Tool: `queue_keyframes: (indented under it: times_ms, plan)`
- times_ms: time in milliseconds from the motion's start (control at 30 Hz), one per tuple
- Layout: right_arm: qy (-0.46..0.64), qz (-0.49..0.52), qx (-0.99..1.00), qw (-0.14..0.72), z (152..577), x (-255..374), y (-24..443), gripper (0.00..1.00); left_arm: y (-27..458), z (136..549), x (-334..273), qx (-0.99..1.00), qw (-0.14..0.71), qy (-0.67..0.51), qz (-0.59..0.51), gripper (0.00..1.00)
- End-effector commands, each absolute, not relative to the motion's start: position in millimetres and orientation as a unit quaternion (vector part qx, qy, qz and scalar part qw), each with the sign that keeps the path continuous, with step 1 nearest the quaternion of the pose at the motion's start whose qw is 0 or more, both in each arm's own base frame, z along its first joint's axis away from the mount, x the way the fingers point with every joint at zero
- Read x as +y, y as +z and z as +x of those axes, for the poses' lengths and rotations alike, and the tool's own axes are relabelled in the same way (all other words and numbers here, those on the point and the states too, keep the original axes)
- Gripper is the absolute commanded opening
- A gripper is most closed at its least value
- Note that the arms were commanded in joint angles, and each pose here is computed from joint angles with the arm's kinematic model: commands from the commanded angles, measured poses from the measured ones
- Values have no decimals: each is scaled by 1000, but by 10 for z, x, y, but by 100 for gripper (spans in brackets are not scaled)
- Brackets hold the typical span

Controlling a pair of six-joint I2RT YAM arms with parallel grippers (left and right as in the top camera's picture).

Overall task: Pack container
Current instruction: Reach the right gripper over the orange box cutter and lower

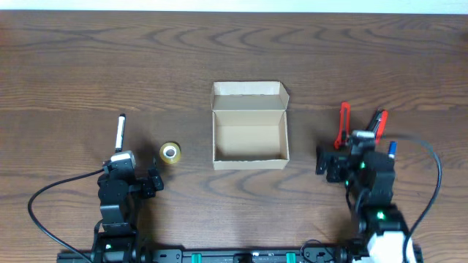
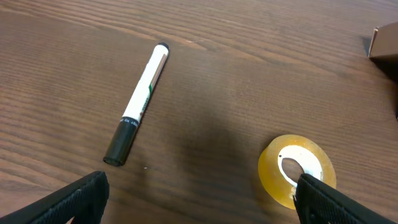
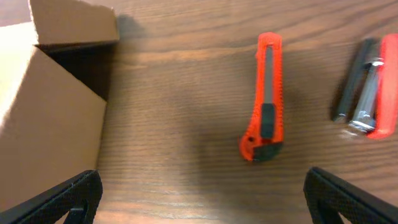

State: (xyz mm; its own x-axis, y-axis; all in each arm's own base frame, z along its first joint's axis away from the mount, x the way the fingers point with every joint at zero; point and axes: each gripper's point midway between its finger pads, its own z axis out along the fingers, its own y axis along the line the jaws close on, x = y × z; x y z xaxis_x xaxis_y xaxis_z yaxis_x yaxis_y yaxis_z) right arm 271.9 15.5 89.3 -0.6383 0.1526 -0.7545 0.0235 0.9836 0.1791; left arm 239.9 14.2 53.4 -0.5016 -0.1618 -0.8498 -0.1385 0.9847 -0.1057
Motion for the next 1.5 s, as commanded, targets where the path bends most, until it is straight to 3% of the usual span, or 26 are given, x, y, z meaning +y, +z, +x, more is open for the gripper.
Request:
queue_keyframes:
  times_ms: [0,167,267,667,1033,1467]
  plan:
    - [143,-8,903,405,2868,398,1085,99,367,2306,160,881,463,-8,-93,95]
    - [188,-60,896,398,3055,575,1349,99,367,2306,158,881,463,-8,-92,95]
    - [152,2,908,390,3168,366,1399,99,367,2306,158,881,463,-8,-92,95]
    - [40,84,953,287,3228,-121,1273,99,368,2306,158,881,464,-8,-93,95]
    - [23,114,968,223,3262,-353,1047,99,369,2307,154,881,464,-9,-92,95]
    - [28,130,987,93,3650,-484,967,99,368,2306,154,881,464,-9,-92,95]
